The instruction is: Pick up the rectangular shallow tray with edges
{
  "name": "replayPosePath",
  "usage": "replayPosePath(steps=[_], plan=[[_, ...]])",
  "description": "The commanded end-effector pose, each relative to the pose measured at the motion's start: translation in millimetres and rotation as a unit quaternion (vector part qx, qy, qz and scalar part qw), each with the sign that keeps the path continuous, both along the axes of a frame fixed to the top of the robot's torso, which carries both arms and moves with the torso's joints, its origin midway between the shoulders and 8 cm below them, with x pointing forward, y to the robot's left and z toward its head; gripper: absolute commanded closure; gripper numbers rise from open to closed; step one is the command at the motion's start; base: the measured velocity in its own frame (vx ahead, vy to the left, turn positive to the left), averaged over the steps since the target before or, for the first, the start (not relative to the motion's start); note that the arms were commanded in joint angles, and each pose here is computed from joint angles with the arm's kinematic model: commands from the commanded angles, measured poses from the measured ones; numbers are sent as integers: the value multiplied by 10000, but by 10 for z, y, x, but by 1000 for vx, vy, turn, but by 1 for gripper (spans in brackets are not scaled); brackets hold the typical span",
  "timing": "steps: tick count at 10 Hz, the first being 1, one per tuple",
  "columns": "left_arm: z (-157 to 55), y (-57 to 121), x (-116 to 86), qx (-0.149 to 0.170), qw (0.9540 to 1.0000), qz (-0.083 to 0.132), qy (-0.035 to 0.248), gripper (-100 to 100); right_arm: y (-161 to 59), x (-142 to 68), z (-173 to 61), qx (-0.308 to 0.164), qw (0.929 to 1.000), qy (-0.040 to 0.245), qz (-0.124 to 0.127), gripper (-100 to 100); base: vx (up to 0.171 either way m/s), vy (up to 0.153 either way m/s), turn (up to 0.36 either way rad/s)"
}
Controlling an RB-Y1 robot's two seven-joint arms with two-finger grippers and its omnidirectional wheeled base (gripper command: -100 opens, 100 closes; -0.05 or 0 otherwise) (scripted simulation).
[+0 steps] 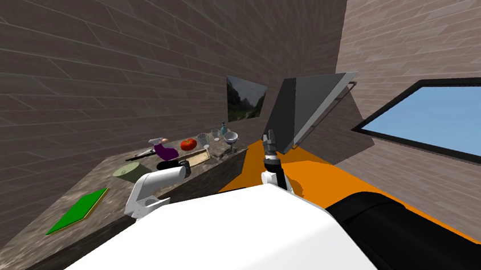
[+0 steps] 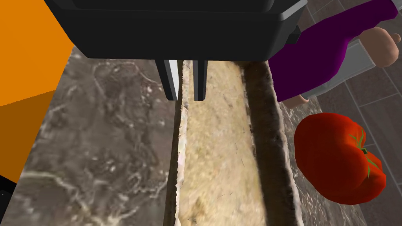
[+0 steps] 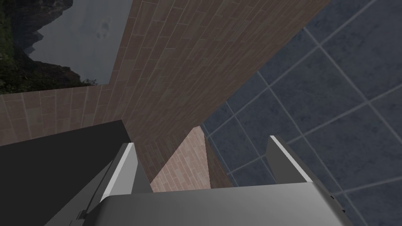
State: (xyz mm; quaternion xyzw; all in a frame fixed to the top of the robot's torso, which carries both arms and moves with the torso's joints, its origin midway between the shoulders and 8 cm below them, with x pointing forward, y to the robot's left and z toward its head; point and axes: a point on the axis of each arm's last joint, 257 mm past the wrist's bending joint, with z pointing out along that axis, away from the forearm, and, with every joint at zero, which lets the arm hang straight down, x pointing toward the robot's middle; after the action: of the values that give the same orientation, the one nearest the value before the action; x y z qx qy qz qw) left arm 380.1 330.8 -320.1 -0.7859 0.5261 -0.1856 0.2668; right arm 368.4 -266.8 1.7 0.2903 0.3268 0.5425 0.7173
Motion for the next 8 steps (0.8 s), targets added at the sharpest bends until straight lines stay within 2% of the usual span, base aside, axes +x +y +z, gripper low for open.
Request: replayPosePath(steps=[1,2,3,6,7,8], plan=[[0,0,0,0,10000,0,0,100,0,0,0,0,10000,0,0,0,0,0,0],[-1,0,0,0,10000,0,1,0,0,0,0,0,10000,0,0,0,0,0,0],[70,3,-39,3,10000,9,1,100,0,0,0,0,10000,0,0,0,-15,-4,-25],[162,-3,-94,2,10000,27,2,100,0,0,0,0,10000,0,0,0,-20,-6,-14],[130,-9,-69,5,10000,20,-1,100,0,0,0,0,10000,0,0,0,-8,-3,-3],[131,-11,-74,3,10000,20,7,0,0,0,0,0,10000,0,0,0,0,0,0]])
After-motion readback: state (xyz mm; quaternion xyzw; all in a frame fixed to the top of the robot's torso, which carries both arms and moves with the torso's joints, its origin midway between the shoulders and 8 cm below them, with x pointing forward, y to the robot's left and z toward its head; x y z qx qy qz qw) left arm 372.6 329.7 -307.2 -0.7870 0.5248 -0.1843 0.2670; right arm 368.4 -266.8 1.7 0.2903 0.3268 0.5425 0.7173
